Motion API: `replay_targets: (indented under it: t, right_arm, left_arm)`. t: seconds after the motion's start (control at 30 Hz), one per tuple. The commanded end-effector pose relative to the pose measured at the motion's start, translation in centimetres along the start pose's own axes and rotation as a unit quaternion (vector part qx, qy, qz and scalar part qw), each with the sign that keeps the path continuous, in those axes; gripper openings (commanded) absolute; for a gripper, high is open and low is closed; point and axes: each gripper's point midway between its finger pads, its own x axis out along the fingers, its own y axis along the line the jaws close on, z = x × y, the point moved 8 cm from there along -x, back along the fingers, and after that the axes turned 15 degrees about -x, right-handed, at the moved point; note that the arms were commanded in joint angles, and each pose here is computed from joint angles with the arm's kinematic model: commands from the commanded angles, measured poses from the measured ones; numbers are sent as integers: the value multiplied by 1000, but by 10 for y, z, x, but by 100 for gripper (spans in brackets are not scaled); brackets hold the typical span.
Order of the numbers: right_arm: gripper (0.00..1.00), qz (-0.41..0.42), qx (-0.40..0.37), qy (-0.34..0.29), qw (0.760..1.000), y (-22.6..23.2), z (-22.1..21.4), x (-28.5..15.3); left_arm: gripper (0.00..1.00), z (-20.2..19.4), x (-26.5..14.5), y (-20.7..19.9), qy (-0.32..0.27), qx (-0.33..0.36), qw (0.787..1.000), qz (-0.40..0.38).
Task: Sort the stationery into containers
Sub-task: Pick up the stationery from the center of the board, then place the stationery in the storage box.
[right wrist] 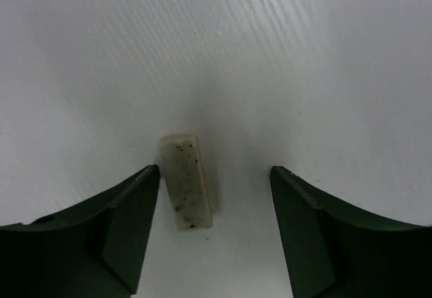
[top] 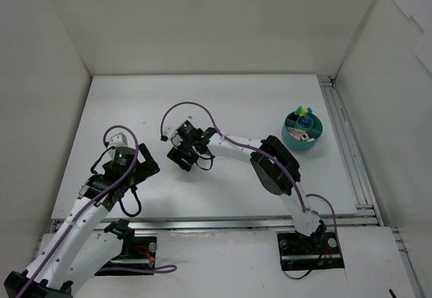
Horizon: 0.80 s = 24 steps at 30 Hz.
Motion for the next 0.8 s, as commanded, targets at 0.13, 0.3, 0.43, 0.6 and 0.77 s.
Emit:
replay_targets:
  t: [0.13,0.3,0.43,0.6,0.77]
  right_arm:
    - [10,-9,-3,-14,1000,-2,-1,-3]
    - [0,-45,26,-41,998,-13,14,-36]
    - [0,-142,110,-108,978,-61,15,-121]
    - [0,-292,253,-120,915,-133,-52,-218]
    - [0,-408,393,-101,818,-179,-162,-311]
  left_arm:
    - [99,12,-10,0,-35,-5,999,-2]
    - [99,14,-12,1,-45,-9,999,-1]
    - [99,14,-9,-4,-38,10,999,-19]
    - [100,15,2,-18,-28,33,998,-55]
    - [100,24,8,-34,-34,51,995,-82]
